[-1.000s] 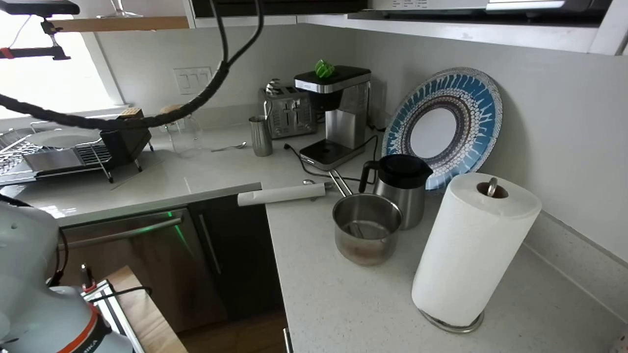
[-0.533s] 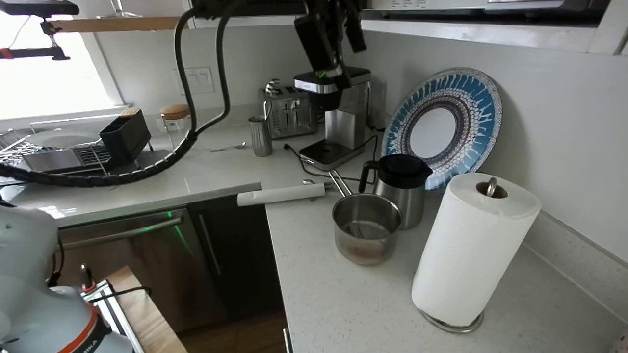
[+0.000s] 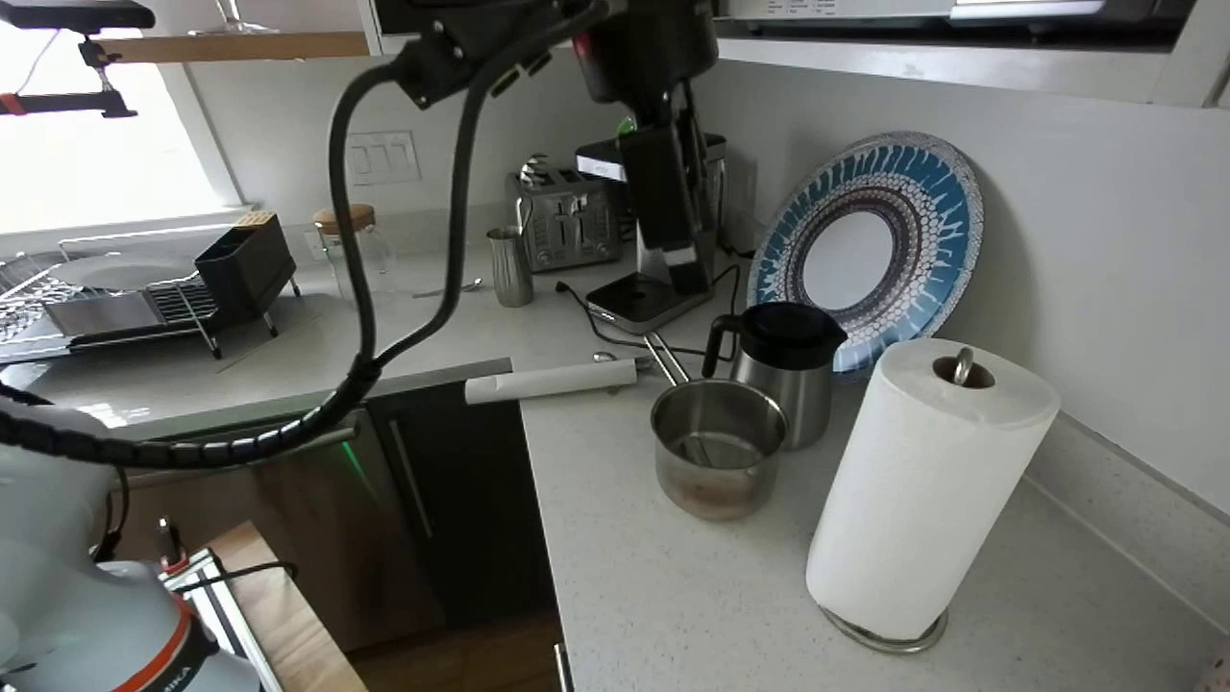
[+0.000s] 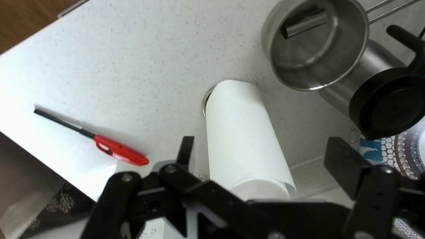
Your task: Put the silver cup inside the top cupboard
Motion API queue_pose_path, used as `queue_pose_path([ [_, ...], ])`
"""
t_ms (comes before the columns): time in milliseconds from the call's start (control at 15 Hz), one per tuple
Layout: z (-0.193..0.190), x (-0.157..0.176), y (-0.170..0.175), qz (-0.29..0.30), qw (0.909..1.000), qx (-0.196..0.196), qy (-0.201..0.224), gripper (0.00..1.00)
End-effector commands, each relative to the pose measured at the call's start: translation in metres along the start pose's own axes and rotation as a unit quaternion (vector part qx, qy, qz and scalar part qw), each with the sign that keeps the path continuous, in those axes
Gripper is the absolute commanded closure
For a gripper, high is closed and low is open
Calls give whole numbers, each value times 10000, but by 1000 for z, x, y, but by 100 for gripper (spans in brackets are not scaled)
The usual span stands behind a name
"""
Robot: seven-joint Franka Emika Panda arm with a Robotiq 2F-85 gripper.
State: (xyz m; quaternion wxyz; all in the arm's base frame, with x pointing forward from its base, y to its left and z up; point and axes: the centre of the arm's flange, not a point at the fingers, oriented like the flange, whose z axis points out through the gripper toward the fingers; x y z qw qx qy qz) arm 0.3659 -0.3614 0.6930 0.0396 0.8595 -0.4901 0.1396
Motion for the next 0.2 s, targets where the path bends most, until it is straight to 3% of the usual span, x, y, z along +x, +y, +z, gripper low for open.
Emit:
queue_pose_path([
  [0, -35, 16, 29, -779, 9964, -47, 324, 0],
  [67, -22, 9, 18, -431, 9988, 24, 229, 0],
  [133, -30, 12, 24, -564, 9979, 33, 310, 0],
])
